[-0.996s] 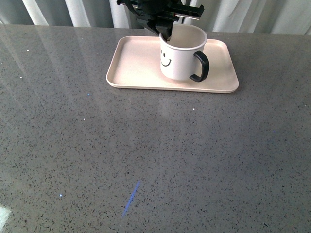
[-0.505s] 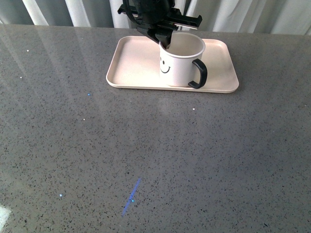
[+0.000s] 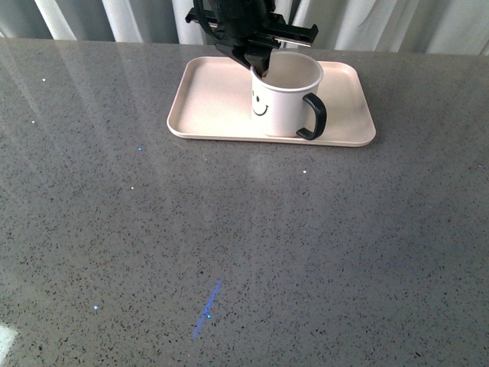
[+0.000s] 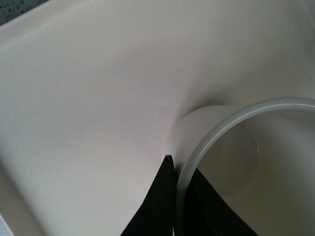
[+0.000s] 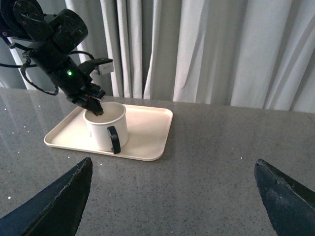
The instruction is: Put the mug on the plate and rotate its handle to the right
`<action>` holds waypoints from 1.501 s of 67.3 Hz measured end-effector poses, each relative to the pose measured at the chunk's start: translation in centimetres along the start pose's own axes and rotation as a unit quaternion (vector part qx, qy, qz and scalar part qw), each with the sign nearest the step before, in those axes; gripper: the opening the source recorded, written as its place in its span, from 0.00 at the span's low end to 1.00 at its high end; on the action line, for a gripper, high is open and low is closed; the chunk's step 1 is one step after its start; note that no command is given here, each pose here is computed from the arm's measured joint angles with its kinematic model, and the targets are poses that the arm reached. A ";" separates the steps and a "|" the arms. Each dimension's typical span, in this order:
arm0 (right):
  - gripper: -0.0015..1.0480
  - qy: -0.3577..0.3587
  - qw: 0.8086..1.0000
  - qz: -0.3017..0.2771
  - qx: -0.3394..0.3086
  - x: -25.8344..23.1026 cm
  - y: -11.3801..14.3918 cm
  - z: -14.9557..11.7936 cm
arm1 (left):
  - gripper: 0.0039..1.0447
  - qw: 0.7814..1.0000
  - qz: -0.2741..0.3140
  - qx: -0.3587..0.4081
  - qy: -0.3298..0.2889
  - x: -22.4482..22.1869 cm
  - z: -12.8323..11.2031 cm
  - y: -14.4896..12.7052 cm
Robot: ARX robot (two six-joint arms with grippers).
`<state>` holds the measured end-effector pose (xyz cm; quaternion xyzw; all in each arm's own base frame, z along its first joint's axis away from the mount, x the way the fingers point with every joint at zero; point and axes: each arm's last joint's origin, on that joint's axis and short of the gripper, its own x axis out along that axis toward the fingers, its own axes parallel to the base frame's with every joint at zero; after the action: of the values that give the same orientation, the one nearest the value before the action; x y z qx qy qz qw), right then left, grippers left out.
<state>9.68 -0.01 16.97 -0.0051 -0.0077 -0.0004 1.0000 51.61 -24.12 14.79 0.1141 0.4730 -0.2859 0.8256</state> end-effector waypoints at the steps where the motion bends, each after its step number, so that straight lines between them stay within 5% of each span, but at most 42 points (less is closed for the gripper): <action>1: 0.91 0.000 1.000 0.000 0.000 0.0 0.0 0.0 | 0.02 1.000 -0.001 0.000 0.000 0.0 0.0 0.0; 13: 0.91 0.000 1.000 0.000 0.000 0.0 0.0 0.0 | 0.04 1.000 -0.003 0.000 0.000 0.0 0.0 0.0; 55: 0.91 0.000 1.000 0.000 0.000 0.0 0.0 0.0 | 0.99 0.999 -0.011 0.002 -0.044 -1.1 1.1 0.3; 61: 0.91 0.000 1.000 0.000 0.000 0.0 0.0 0.0 | 0.85 0.997 -0.004 -0.009 -0.075 -3.0 2.0 1.1; 66: 0.91 0.000 1.000 0.000 0.000 0.0 0.0 0.0 | 0.97 0.994 0.001 -0.016 -0.106 -5.4 2.9 2.0; 74: 0.91 0.000 1.000 0.000 0.000 0.0 0.0 0.0 | 0.84 0.989 0.002 -0.026 -0.144 -8.7 3.9 2.9; 79: 0.91 0.000 1.000 0.000 0.000 0.0 0.0 0.0 | 0.95 0.985 0.005 -0.031 -0.167 -10.3 4.5 3.3; 92: 0.91 0.000 1.000 0.000 0.000 0.0 0.0 0.0 | 0.90 0.964 0.052 -0.045 -0.257 -14.7 4.5 4.4; 97: 0.91 0.000 1.000 0.001 0.000 0.0 0.0 0.0 | 0.77 0.904 0.201 -0.075 -0.369 -16.7 3.3 5.0; 101: 0.91 0.000 1.000 0.000 0.000 0.0 0.0 0.0 | 0.66 0.851 0.261 -0.097 -0.445 -18.6 0.6 5.6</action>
<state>9.68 -0.01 16.97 -0.0051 -0.0077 -0.0002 1.0000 48.02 -13.12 30.42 0.0129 0.0332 -0.0329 0.9988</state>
